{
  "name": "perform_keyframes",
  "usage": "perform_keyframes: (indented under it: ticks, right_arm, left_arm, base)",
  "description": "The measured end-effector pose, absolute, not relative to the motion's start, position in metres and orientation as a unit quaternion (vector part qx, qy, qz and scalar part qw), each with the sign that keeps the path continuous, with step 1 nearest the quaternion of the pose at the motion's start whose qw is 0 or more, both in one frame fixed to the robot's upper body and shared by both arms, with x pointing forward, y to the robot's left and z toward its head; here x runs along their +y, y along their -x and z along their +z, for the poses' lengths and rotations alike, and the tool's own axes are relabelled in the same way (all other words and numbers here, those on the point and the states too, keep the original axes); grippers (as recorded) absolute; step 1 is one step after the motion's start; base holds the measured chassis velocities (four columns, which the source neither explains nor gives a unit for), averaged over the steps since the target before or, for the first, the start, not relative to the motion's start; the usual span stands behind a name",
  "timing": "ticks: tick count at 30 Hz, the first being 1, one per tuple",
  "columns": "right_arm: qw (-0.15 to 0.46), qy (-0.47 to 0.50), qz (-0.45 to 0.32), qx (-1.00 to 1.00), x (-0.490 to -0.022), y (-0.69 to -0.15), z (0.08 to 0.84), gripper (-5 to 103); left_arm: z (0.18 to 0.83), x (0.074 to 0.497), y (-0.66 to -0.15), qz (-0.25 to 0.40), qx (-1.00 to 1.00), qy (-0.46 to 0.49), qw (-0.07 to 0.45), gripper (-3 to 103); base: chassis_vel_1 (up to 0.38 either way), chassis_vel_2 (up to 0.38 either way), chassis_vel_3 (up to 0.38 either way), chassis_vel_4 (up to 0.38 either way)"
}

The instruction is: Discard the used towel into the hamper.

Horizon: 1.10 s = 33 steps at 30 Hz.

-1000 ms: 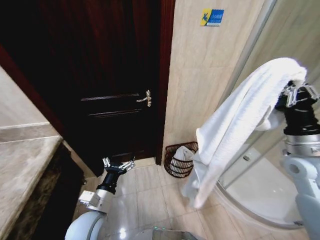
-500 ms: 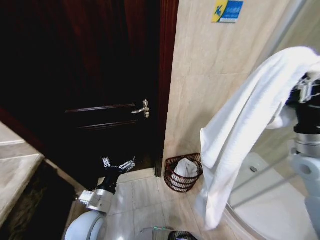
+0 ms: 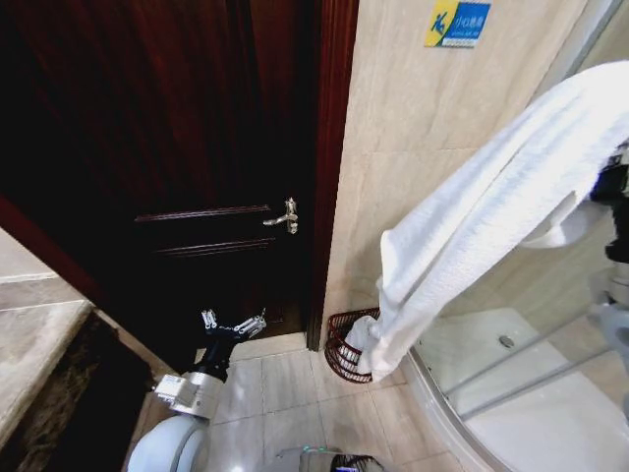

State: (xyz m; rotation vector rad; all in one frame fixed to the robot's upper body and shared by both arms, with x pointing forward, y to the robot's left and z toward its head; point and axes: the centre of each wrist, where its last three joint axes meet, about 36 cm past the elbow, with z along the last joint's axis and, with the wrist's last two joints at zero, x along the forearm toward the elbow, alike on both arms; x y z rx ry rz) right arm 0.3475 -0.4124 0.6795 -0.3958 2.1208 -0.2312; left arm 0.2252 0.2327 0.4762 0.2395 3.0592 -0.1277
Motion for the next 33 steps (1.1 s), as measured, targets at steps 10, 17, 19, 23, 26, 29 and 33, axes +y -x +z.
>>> perform_keyframes:
  ticks: [10,17,19,23,26,29,33]
  right_arm:
    - [0.466,0.163,-0.096,0.864,-0.441,-0.38,0.7,5]
    - [0.474,0.158,-0.082,0.863,-0.452,-0.41,0.715,5]
    - [0.48,0.156,-0.075,0.86,-0.451,-0.419,0.72,5]
    - [0.497,0.15,-0.064,0.852,-0.443,-0.436,0.733,5]
    - [0.506,0.148,-0.064,0.847,-0.438,-0.447,0.744,5]
    - [0.509,0.144,-0.067,0.846,-0.438,-0.463,0.754,5]
    - [0.511,0.13,-0.069,0.847,-0.446,-0.484,0.764,5]
  left_arm:
    - [0.476,0.233,-0.225,-0.042,0.995,-0.078,0.035,100]
    - [0.476,0.233,-0.225,-0.042,0.995,-0.078,0.035,100]
    - [0.476,0.233,-0.225,-0.042,0.995,-0.078,0.035,100]
    - [0.476,0.233,-0.225,-0.042,0.995,-0.078,0.035,100]
    - [0.476,0.233,-0.225,-0.042,0.995,-0.078,0.035,100]
    - [0.476,0.233,-0.225,-0.042,0.995,-0.078,0.035,100]
    - [0.476,0.233,-0.225,-0.042,0.995,-0.078,0.035,100]
  base:
    - [0.0,0.0,0.0,0.0]
    - [0.0,0.0,0.0,0.0]
    - [0.0,0.0,0.0,0.0]
    - [0.0,0.0,0.0,0.0]
    - [0.0,0.0,0.0,0.0]
    - [0.0,0.0,0.0,0.0]
    - [0.0,0.0,0.0,0.0]
